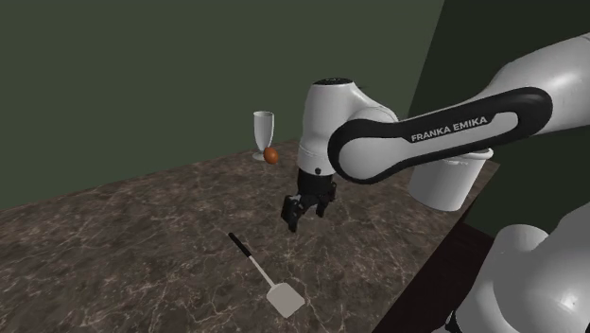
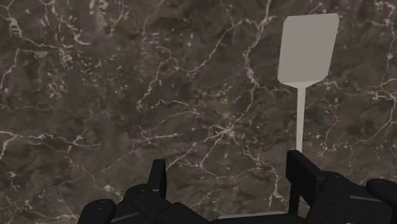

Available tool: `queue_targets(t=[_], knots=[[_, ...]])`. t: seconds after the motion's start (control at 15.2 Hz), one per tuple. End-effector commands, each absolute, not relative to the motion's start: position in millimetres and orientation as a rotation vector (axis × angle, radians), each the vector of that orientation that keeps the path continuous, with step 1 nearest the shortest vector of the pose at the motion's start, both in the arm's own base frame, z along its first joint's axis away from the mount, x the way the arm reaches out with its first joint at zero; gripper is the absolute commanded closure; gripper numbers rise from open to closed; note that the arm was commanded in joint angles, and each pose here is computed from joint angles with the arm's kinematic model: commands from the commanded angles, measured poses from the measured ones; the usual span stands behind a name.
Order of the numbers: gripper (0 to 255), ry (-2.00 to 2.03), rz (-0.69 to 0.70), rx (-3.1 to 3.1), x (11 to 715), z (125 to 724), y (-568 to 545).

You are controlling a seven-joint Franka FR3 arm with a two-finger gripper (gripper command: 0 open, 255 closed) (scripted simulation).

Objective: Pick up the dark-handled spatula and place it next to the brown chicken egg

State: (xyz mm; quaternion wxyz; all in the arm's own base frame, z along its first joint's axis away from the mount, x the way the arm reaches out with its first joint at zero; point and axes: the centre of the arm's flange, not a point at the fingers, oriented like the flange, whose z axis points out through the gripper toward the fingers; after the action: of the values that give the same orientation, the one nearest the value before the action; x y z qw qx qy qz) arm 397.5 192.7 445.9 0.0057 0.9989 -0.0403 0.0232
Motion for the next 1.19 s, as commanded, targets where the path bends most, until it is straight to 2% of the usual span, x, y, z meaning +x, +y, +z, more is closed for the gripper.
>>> queue_targets(t=[0.0,0.53,1.12], knots=[[0,-0.121,0.079,3.130,404.7,431.8,216.3],[0,-0.098,0.103,3.137,441.0,380.4,299.1],[0,-0.097,0.104,3.137,445.0,338.5,302.2]])
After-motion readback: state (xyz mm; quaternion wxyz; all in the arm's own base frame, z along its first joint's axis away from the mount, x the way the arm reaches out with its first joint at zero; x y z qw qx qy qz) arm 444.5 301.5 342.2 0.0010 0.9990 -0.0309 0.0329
